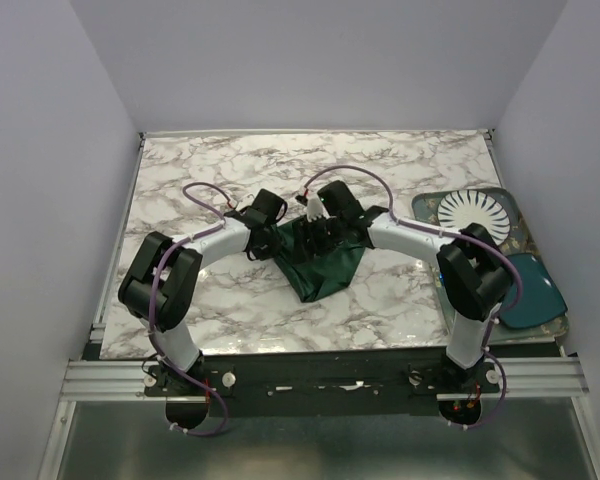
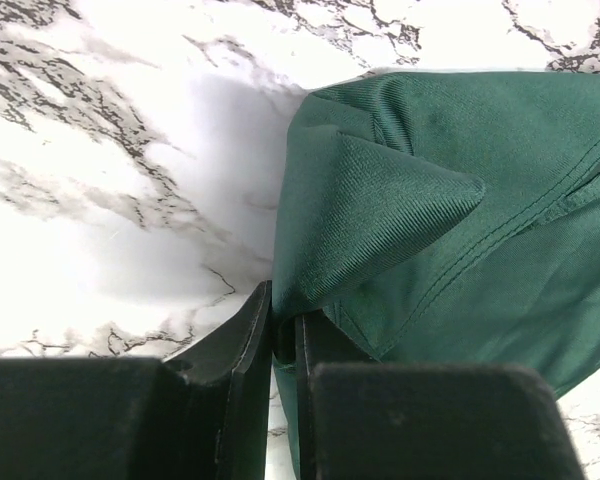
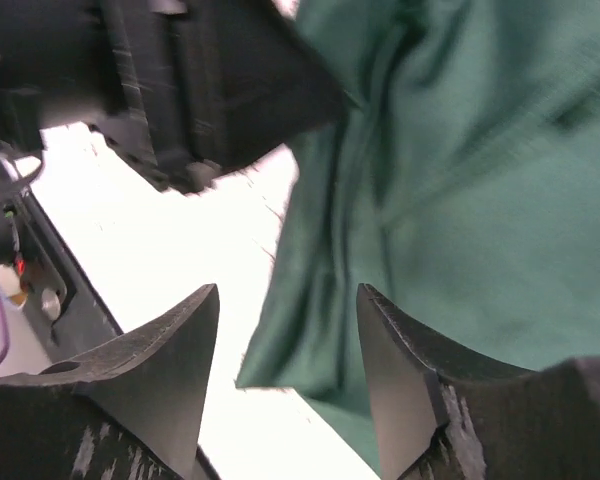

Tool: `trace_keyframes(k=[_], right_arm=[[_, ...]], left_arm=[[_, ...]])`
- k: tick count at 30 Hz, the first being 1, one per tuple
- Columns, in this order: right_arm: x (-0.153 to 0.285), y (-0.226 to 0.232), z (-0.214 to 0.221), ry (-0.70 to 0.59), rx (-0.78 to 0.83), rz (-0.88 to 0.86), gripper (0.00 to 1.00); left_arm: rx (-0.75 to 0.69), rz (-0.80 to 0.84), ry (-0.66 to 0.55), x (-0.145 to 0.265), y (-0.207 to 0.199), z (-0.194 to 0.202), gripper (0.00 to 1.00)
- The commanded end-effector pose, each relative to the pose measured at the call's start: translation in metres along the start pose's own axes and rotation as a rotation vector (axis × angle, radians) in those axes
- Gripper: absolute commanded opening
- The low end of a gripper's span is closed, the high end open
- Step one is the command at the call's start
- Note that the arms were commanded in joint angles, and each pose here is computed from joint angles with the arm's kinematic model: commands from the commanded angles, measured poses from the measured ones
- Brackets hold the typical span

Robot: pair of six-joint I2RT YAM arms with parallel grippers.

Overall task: Fold the napkin, place the utensils inside, and roll it up
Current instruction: Roll the napkin with the utensil

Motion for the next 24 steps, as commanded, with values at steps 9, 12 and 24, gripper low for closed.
trace_keyframes(k=[9,12,24], right_arm=[[-0.054,0.029,0.003,-0.143,0.088,0.142,0.66],[-0.063,0.029,0.007,-0.132,0.106,0.176,0.65],[-0.094,0.03,0.036,-0.06,0.158,0.276,0.55]], left_arm=[[0.06,-0.061,-0.006,0.007,0.015,0.007,0.0],[0.084,-0.067,-0.008,0.008,0.02,0.008,0.0],[0.159,-0.065,0.007,0.011,0.027,0.015,0.0]])
Point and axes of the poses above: each gripper's point midway between its finger pads, its own x axis back along the fingers, its own y axis along the line the jaws close on, z = x × y, the point moved 9 cm from there along x, back along the fingers, and after that the axes turned 7 degrees about x, right-handed, at the moved point
